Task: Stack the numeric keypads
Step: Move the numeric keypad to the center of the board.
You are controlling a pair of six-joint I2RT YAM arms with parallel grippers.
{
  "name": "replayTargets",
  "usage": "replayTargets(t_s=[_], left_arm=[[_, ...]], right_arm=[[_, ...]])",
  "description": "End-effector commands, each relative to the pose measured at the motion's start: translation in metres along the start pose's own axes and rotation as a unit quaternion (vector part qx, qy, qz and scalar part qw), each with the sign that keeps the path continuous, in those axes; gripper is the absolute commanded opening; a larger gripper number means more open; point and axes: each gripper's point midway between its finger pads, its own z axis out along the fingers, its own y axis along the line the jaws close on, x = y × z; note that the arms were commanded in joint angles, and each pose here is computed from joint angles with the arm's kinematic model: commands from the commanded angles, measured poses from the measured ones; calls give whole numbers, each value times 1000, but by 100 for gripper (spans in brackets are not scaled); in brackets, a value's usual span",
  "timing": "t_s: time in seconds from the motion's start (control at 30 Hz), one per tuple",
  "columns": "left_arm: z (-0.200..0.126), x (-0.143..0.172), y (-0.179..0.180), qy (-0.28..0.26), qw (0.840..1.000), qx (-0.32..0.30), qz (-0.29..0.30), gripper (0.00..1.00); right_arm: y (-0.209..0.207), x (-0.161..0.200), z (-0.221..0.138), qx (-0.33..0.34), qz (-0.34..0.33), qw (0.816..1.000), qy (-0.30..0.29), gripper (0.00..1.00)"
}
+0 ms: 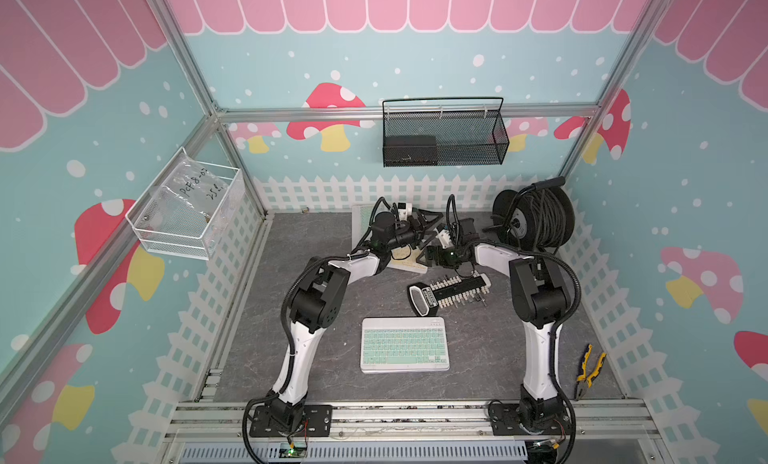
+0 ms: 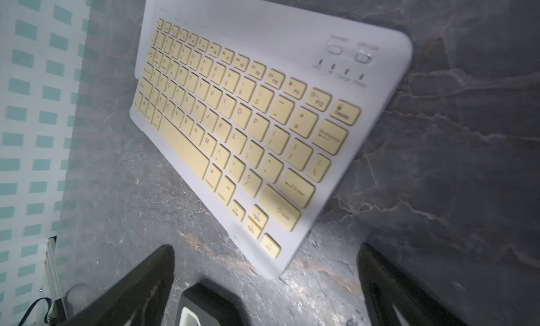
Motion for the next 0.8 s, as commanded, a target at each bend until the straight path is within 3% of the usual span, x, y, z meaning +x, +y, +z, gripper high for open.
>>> replayTargets(t_s=[0.0,0.17,0.33,0.5,0.6,0.77], left_arm=[[-13,5,-14,9,1000,20,-17,100],[-51,-20,5,-46,998,-32,-20,100],[-111,-57,32,-104,984,-146,2,100],[-153,-63,68,-51,940,-330,68,100],[-173,-64,89,-23,928,-365,72,100],[-209,-70,116,-21,924,-379,43,100]], right_arm=[[-11,19,0,-1,41,999,26,100],[-19,13,-9,30,47,998,10,100],[-18,-3,-16,43,55,997,-14,100],[-20,-12,-16,62,76,995,-31,100],[-23,-17,-17,75,83,993,-41,100],[-21,-21,-15,81,91,991,-47,100]])
